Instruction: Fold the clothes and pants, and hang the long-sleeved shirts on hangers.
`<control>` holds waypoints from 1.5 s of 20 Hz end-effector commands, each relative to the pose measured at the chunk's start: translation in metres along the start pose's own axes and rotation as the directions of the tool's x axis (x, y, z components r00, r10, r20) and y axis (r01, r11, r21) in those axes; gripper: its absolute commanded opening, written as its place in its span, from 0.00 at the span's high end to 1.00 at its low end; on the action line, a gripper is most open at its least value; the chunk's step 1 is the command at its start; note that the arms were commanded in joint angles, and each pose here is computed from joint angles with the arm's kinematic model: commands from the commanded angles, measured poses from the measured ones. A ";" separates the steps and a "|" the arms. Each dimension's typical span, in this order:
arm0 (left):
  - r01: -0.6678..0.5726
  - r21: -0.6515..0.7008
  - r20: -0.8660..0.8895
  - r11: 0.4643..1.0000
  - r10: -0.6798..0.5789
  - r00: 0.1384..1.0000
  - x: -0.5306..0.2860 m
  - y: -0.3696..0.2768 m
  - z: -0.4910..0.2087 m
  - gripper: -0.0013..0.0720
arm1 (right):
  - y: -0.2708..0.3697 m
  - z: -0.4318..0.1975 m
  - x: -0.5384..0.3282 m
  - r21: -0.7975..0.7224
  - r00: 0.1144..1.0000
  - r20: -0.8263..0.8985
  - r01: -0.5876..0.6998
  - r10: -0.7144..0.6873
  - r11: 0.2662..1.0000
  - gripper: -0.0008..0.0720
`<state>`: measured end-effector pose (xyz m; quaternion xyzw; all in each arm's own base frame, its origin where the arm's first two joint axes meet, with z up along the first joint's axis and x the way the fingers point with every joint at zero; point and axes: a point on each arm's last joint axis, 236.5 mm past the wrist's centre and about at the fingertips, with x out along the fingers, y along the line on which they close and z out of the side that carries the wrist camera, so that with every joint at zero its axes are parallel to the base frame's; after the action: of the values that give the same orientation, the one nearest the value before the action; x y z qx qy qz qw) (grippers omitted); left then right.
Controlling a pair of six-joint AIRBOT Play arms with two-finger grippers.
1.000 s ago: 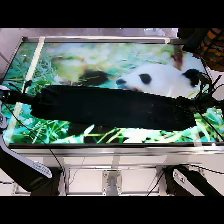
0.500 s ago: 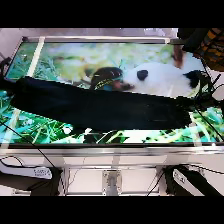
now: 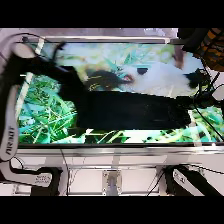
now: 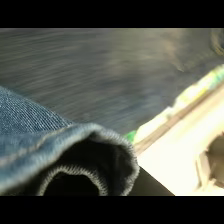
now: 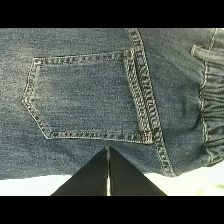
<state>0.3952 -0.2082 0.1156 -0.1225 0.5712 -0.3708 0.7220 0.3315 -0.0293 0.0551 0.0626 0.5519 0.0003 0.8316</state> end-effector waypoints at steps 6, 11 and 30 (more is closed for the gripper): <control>0.135 -0.080 -0.208 0.988 -0.149 0.967 0.205 -0.045 -0.029 0.96 | 0.001 0.001 0.000 -0.076 1.000 0.003 -0.003 0.003 0.997 0.97; 0.284 -0.153 -0.272 0.946 -0.317 0.909 0.250 -0.082 -0.056 0.96 | 0.001 0.002 0.001 -0.100 1.000 0.008 -0.002 0.002 0.995 0.97; 0.471 -0.132 -0.221 0.872 -0.489 0.844 0.224 -0.130 -0.042 0.41 | 0.038 0.009 0.001 -0.050 0.987 0.041 -0.155 0.157 0.987 0.97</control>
<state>0.3151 -0.4418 0.0028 -0.2311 0.6365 -0.5211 0.5195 0.3369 -0.0179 0.0572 0.0426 0.5409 0.0427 0.8389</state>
